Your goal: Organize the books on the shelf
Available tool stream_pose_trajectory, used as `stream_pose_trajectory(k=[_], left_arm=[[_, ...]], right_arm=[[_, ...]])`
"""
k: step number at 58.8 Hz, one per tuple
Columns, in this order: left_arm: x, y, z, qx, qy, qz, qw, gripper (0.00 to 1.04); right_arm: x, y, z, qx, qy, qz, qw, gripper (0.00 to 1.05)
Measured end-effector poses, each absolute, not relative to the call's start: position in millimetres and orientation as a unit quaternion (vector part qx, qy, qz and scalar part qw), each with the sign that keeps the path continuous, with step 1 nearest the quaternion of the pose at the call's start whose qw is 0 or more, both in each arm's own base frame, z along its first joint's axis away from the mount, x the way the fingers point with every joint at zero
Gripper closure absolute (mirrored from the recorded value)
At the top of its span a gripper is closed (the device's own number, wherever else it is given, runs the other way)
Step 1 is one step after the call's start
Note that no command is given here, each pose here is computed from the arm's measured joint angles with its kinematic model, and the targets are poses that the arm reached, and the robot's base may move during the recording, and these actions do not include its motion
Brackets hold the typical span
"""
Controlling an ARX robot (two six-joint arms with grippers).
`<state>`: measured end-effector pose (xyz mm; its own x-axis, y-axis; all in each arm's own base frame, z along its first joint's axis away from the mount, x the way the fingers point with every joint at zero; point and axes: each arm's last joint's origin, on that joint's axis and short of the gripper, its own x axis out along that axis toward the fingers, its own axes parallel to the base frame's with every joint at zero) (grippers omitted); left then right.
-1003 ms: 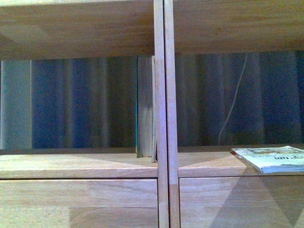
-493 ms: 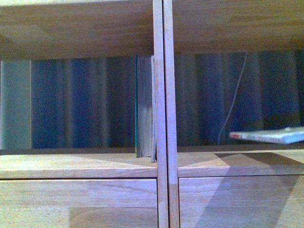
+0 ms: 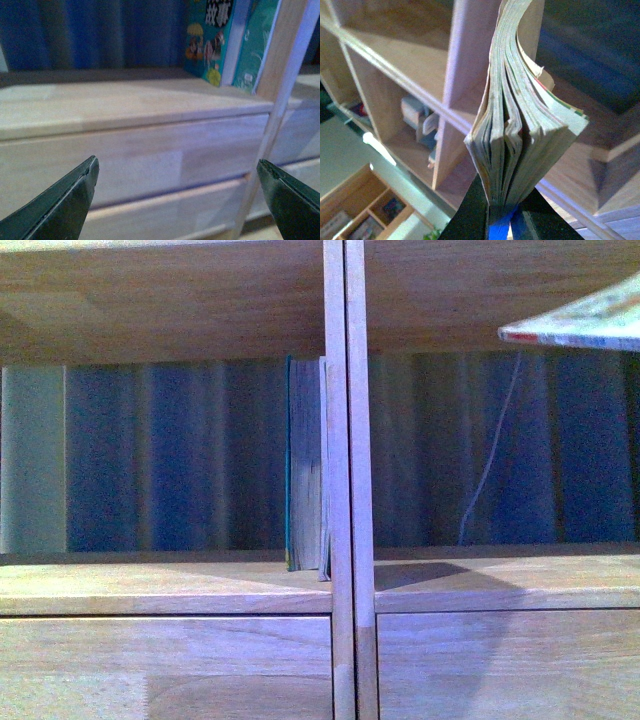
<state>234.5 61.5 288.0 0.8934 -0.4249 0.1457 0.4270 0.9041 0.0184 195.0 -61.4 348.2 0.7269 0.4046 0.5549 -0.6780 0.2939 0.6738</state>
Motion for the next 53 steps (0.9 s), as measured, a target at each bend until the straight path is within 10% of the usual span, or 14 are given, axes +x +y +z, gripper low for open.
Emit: stream_pose_trajectory(k=[14, 53], left_arm=[[291.3, 21.5, 333.4, -0.092, -0.097, -0.346, 0.929, 0.07], [271.3, -87.3, 364.4, -0.342, -0.049, -0.616, 0.708, 0.07]], right_arm=[[184.7, -21.9, 351.4, 0.41, -0.143, 0.425, 0.795, 0.97], [179.2, 66.4, 343.8, 0.379, -0.115, 0.498, 0.771, 0.97]])
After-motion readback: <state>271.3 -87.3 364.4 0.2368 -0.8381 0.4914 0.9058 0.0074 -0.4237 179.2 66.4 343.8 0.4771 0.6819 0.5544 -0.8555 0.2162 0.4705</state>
